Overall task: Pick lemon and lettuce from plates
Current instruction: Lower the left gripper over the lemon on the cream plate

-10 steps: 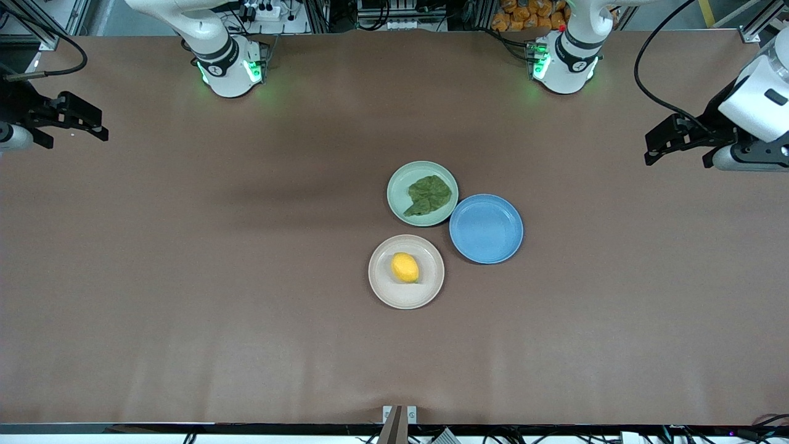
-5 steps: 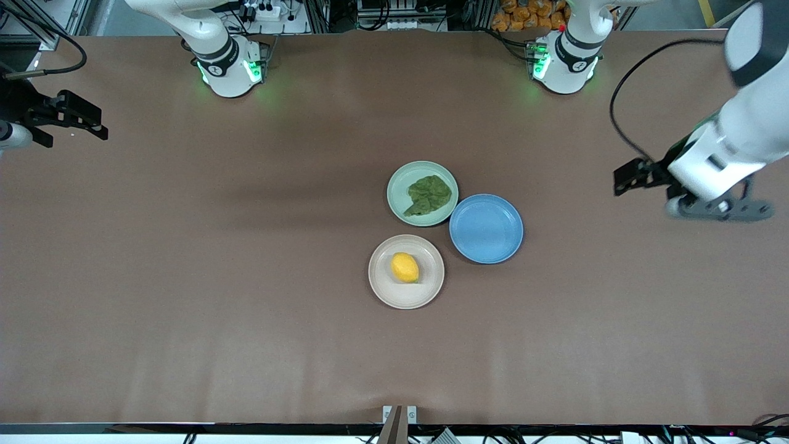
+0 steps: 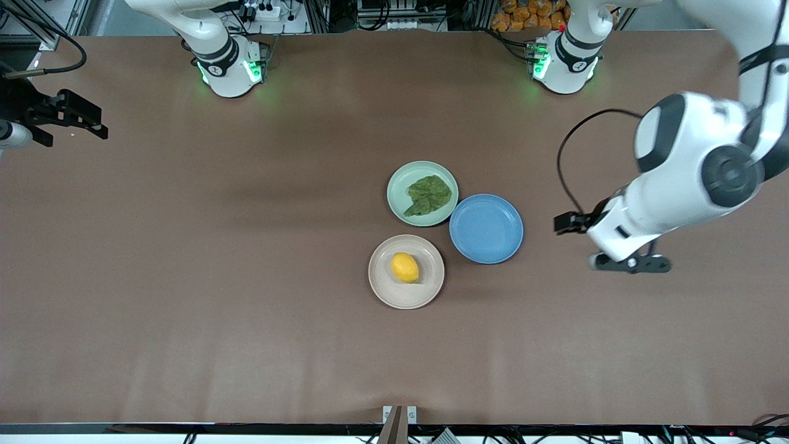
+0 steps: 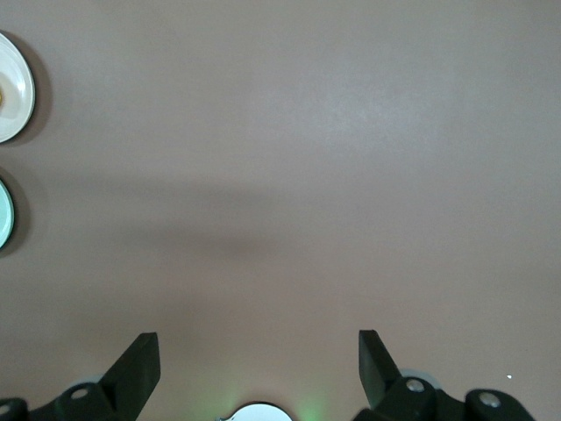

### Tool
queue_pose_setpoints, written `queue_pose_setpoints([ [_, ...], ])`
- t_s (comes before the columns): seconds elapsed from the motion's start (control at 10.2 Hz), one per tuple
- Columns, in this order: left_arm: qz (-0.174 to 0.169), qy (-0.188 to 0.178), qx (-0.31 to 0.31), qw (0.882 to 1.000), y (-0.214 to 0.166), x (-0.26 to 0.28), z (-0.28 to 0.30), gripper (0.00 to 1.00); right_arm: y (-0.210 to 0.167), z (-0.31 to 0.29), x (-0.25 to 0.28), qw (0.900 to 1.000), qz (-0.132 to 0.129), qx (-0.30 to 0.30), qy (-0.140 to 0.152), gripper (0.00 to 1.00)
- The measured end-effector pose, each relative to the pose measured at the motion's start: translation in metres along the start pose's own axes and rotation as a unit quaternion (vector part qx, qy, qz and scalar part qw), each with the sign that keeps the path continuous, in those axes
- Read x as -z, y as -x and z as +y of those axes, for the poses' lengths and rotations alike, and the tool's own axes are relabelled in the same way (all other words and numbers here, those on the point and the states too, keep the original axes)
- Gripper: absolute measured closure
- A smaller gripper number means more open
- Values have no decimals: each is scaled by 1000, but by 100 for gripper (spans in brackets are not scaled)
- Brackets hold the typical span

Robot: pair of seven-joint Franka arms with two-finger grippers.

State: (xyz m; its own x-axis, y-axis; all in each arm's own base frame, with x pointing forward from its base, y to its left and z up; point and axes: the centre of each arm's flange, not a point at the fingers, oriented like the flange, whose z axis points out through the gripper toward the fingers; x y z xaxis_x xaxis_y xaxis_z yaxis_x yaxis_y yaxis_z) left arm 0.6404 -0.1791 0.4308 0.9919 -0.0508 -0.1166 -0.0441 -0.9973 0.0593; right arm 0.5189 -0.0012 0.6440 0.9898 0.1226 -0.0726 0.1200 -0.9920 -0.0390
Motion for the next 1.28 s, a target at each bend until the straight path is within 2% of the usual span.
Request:
queue_pose_setpoints([
  [0.39,23,12,45,999,-19,-62,56,0,-1,0,-4,1000,-5,0,-1,0],
  [0.69,48,43,110,992,-20,-83,120,0,-2,1,-12,1000,-9,0,-1,0],
  [1.08,81,79,187,976,-25,-119,173,0,-11,-3,-38,1000,-7,-3,-8,0],
  [1.28,90,100,241,961,-23,-139,196,0,-18,-44,-51,999,-4,-31,-21,0],
])
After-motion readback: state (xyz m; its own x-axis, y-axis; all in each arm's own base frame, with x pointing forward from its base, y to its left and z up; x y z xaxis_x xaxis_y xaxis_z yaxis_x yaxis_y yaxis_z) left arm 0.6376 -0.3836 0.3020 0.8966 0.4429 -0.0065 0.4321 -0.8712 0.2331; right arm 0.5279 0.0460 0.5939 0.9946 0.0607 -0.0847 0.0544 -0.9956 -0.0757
